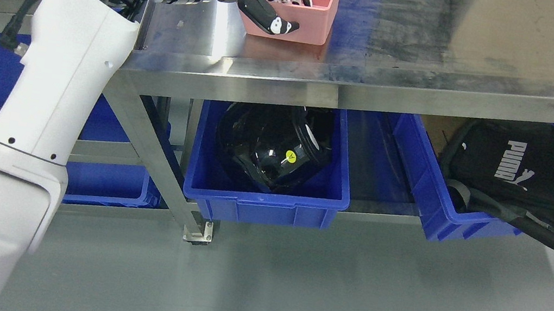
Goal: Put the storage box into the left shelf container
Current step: 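Lift the pink box off the shelf with the left hand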
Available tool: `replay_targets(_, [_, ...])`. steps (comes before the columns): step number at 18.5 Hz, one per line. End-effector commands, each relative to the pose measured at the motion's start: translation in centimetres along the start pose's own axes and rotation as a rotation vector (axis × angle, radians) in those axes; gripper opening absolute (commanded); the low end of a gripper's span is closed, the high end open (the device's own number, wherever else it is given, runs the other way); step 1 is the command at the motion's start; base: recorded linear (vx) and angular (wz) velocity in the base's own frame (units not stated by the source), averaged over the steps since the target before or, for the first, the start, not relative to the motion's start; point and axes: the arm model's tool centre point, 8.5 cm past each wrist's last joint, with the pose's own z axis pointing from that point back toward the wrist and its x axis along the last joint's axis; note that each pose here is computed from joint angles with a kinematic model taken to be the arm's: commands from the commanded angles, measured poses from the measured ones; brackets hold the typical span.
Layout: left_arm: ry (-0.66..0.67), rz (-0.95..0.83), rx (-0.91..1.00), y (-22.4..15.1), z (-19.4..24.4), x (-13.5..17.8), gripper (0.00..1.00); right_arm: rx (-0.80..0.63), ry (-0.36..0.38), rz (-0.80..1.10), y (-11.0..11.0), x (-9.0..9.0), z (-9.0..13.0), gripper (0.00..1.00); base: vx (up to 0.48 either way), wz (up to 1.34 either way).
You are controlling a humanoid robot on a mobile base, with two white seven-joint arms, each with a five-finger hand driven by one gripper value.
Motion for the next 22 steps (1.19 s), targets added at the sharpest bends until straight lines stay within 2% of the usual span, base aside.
replay_targets(1, [-0.161, 0.011, 0.198, 4.9, 3.3, 2.8, 0.0, -0.017, -0.025, -0.004, -1.1, 1.0, -0.1, 1.0, 0.0, 0.0])
replay_targets(5, [-0.247, -0.06, 0.278, 6.7, 6.2, 5.7, 0.0, -0.018, -0.024, -0.004, -1.1, 1.0, -0.1, 1.0, 0.002, 0.01])
replay_targets(7, [-0.298, -0.12, 0.298, 6.6, 7.6, 7.8, 0.0, -0.017, -0.025, -0.004, -1.1, 1.0, -0.1, 1.0, -0.001, -0.01])
replay_targets(10, [-0.336, -0.185, 0.306, 5.3, 8.6, 9.3, 0.0, -0.017, -0.025, -0.004, -1.1, 1.0, -0.1, 1.0, -0.001, -0.01])
replay_targets(17, [-0.412, -0.246, 0.292, 0.5, 8.6, 10.4, 0.0, -0.017, -0.025, -0.004, -1.1, 1.0, -0.1, 1.0, -0.037, 0.09])
replay_targets(22, [-0.487, -0.229, 0.165, -5.9, 4.4, 12.1, 0.0, -0.018, -0.024, -0.004, -1.1, 1.0, -0.1, 1.0, -0.195, 0.33])
